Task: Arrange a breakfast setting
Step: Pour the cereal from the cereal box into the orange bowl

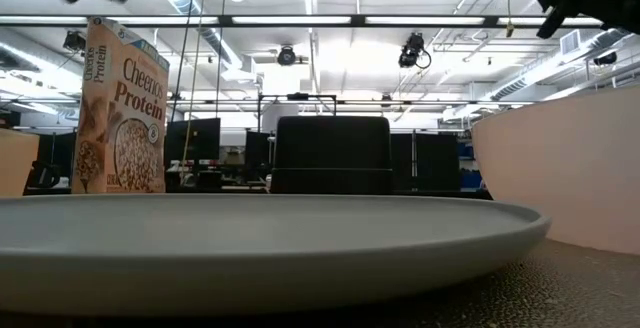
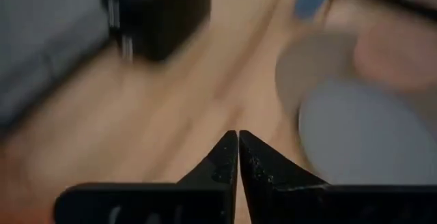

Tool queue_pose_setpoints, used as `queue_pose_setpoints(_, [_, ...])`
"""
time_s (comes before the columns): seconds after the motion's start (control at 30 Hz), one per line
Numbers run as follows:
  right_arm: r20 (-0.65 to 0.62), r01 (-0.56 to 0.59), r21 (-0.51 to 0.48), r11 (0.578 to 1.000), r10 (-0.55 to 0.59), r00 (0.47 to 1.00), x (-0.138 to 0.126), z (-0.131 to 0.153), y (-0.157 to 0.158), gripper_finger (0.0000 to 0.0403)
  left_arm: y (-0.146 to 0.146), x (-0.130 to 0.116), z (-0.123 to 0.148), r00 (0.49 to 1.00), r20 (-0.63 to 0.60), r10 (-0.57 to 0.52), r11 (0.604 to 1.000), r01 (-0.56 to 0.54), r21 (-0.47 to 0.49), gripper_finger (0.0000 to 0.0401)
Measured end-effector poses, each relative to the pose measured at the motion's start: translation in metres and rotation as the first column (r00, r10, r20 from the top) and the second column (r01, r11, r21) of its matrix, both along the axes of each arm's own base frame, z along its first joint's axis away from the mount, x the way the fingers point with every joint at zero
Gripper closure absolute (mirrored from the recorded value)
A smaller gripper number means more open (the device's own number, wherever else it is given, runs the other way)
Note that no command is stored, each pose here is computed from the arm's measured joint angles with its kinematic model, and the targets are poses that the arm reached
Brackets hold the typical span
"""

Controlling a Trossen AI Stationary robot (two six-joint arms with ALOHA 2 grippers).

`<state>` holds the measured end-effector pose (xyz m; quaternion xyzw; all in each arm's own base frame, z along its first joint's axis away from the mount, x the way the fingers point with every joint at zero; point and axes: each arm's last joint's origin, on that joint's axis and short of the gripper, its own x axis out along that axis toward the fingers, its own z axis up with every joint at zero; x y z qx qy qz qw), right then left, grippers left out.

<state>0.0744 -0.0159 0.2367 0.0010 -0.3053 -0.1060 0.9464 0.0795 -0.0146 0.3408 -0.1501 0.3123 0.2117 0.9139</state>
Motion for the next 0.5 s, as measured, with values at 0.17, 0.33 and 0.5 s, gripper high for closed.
queue_pose_setpoints(0.17, [0.000, -0.035, 0.018, 0.999, 0.035, 0.999, 0.000, 0.000, 0.000, 0.0385, -0.004, -0.002, -0.013, 0.945, -0.303, 0.123, 0.970, -0.179, -0.163, 0.0377])
queue_pose_setpoints(0.33, [-0.012, -0.035, 0.013, 0.999, 0.035, 0.999, 0.001, -0.001, 0.000, 0.0385, -0.005, 0.003, -0.031, 0.889, -0.392, 0.236, 0.950, -0.295, -0.098, 0.0363])
queue_pose_setpoints(0.5, [-0.005, -0.044, -0.037, 0.998, 0.044, 0.999, 0.000, 0.003, 0.002, 0.0385, -0.003, 0.007, -0.045, 0.846, -0.424, 0.323, 0.921, -0.384, -0.065, 0.0296])
